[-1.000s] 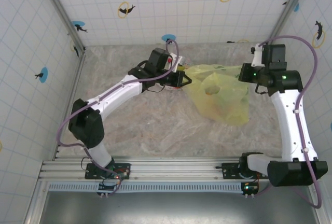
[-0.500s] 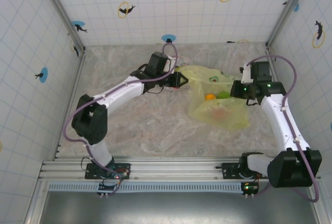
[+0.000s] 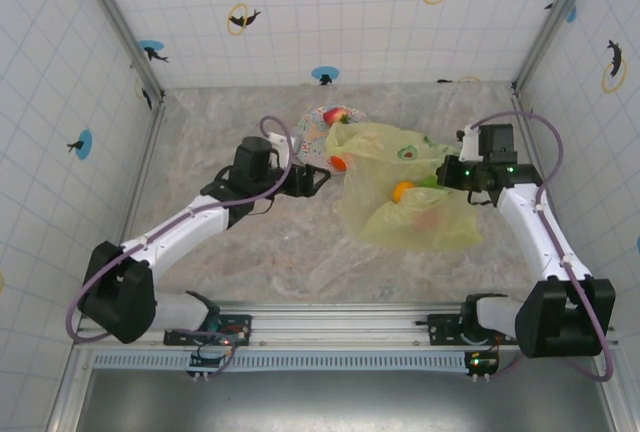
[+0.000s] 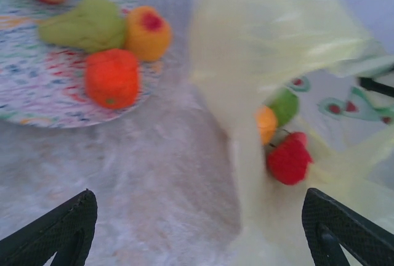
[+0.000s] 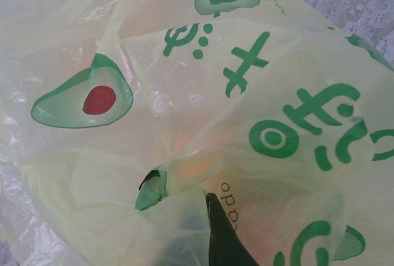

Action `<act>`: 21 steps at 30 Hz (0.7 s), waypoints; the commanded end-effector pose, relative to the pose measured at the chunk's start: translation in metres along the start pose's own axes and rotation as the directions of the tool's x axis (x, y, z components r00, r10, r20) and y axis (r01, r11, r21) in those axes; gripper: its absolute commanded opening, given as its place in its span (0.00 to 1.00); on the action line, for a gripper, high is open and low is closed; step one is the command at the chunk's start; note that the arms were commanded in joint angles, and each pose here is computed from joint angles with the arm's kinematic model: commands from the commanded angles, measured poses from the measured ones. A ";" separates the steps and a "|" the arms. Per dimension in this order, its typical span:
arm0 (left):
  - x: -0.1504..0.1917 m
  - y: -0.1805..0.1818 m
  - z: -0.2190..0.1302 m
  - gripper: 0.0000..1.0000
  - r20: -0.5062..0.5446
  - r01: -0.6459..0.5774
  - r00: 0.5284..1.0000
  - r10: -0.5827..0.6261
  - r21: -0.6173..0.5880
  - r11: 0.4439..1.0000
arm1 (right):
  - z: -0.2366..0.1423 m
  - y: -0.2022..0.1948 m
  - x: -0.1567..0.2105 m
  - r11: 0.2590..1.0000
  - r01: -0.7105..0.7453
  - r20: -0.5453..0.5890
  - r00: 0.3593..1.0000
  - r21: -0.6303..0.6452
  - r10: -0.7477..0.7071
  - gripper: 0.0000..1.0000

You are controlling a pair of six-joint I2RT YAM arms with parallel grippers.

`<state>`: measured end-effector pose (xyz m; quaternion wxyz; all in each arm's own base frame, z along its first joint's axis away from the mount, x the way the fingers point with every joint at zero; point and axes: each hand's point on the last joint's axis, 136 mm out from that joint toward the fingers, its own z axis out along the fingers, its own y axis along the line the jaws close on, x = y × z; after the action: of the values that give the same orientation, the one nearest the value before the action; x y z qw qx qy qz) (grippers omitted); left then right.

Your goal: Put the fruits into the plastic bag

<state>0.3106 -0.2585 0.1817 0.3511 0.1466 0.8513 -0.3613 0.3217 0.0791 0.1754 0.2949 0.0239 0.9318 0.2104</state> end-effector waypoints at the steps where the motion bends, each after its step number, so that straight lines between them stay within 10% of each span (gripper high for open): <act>1: -0.006 0.048 0.003 0.88 0.080 0.119 0.991 -0.107 -0.168 0.979 | -0.001 -0.006 -0.013 1.000 -0.016 0.040 0.999 0.013 0.015 0.00; 21: -0.012 0.072 0.138 0.94 -0.089 0.093 0.991 -0.102 -0.101 0.991 | -0.004 -0.025 -0.017 0.997 -0.065 0.050 0.997 0.032 0.063 0.00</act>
<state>0.4146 -0.2928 0.0808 0.2921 0.0860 0.9000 -0.3120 0.3310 0.0527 0.1746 0.3050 0.0644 0.9286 0.2012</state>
